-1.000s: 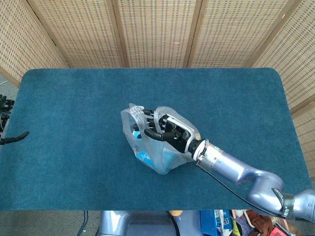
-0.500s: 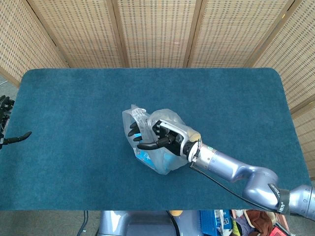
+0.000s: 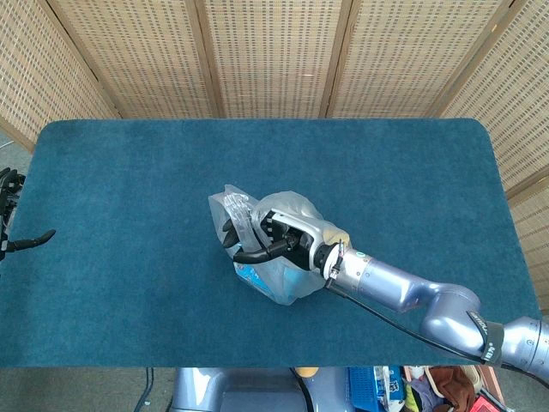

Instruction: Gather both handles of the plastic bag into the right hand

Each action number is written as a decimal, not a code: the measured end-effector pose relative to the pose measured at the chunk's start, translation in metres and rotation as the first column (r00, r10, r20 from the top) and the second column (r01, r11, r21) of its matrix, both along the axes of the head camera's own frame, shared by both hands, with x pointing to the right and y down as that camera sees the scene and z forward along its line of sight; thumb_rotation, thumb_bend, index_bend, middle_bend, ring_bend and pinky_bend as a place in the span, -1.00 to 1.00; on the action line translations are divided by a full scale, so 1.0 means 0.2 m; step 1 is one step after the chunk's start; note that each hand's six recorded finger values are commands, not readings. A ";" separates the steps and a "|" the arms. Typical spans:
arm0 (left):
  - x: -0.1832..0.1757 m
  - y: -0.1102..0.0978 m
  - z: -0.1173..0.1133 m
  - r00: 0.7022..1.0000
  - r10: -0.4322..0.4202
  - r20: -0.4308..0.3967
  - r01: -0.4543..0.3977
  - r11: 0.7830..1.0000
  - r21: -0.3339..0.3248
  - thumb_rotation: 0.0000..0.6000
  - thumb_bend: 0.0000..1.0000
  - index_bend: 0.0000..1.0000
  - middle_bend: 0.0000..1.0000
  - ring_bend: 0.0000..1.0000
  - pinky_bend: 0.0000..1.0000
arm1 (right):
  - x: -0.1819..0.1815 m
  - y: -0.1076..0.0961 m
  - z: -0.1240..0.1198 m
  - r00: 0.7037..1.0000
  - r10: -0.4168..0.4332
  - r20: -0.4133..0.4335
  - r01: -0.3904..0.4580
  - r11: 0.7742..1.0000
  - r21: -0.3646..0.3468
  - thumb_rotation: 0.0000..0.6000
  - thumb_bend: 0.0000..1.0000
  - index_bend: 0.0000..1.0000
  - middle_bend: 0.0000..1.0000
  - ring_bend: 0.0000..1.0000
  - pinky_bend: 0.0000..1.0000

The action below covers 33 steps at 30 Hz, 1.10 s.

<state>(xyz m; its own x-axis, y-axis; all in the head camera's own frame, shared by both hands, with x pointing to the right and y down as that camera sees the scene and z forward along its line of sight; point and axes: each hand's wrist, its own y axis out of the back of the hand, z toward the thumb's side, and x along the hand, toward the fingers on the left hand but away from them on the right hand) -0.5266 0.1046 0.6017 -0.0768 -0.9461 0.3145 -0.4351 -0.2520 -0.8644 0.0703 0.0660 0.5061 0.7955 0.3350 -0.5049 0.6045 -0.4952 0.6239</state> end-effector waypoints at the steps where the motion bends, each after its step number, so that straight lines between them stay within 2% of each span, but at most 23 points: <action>1: 0.00 0.00 0.00 1.000 0.000 0.000 0.000 1.000 -0.002 1.00 -0.96 -1.00 -1.00 -1.00 -1.00 | 0.00 0.00 0.00 1.000 -0.005 -0.001 0.005 1.000 0.001 1.00 -0.69 -0.12 0.11 -0.17 -0.02; 4: 0.00 0.00 0.01 1.000 -0.001 0.002 0.001 1.000 -0.006 1.00 -0.96 -1.00 -1.00 -1.00 -1.00 | 0.00 0.00 0.00 1.000 -0.016 -0.005 0.016 1.000 0.007 1.00 -0.49 -0.02 0.22 0.00 0.16; 5: -0.01 0.00 0.01 1.000 -0.001 0.003 0.001 1.000 -0.006 1.00 -0.96 -1.00 -1.00 -1.00 -1.00 | -0.01 -0.01 0.01 1.000 -0.019 -0.007 0.019 1.000 0.013 1.00 -0.34 0.03 0.27 0.07 0.23; 7: -0.01 0.00 0.01 1.000 0.000 0.006 0.000 1.000 -0.006 1.00 -0.96 -1.00 -1.00 -1.00 -1.00 | -0.01 -0.01 0.01 1.000 -0.022 -0.009 0.022 1.000 0.022 1.00 -0.01 0.13 0.35 0.17 0.35; 11: 0.00 0.00 0.01 1.000 0.006 0.011 -0.006 1.000 -0.005 1.00 -0.95 -1.00 -1.00 -1.00 -1.00 | 0.00 -0.03 0.02 0.999 -0.032 -0.029 0.034 0.997 0.062 1.00 0.82 0.34 0.52 0.33 0.58; 12: 0.00 0.00 0.01 1.000 0.007 0.012 -0.007 1.000 -0.005 1.00 -0.95 -1.00 -1.00 -1.00 -1.00 | 0.01 -0.04 0.02 0.999 -0.034 -0.035 0.037 0.996 0.076 1.00 0.95 0.40 0.56 0.36 0.63; 17: 0.00 0.00 0.01 1.000 0.009 0.018 -0.009 1.000 -0.004 1.00 -0.95 -1.00 -1.00 -1.00 -1.00 | 0.03 -0.07 0.03 0.997 -0.024 -0.068 0.034 0.987 0.157 1.00 1.00 0.53 0.63 0.43 0.79; 25: 0.01 0.00 0.02 0.999 0.018 0.035 -0.018 1.000 -0.015 1.00 -0.95 -1.00 -1.00 -1.00 -1.00 | 0.07 -0.10 0.03 0.993 -0.014 -0.120 0.040 0.975 0.219 1.00 1.00 0.54 0.63 0.43 0.79; 33: 0.02 0.02 0.03 0.998 0.031 0.053 -0.029 0.999 -0.046 1.00 -0.92 -1.00 -1.00 -1.00 -1.00 | 0.10 -0.17 -0.07 0.992 0.022 -0.128 0.018 0.955 0.298 1.00 1.00 0.54 0.63 0.43 0.79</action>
<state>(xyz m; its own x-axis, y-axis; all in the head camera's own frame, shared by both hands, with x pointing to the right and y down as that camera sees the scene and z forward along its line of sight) -0.5233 0.1077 0.6068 -0.0668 -0.9331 0.3535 -0.3798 -0.3038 -0.8738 0.0895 0.0325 0.4927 0.7300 0.4871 -0.4794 0.6707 -0.6453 0.3657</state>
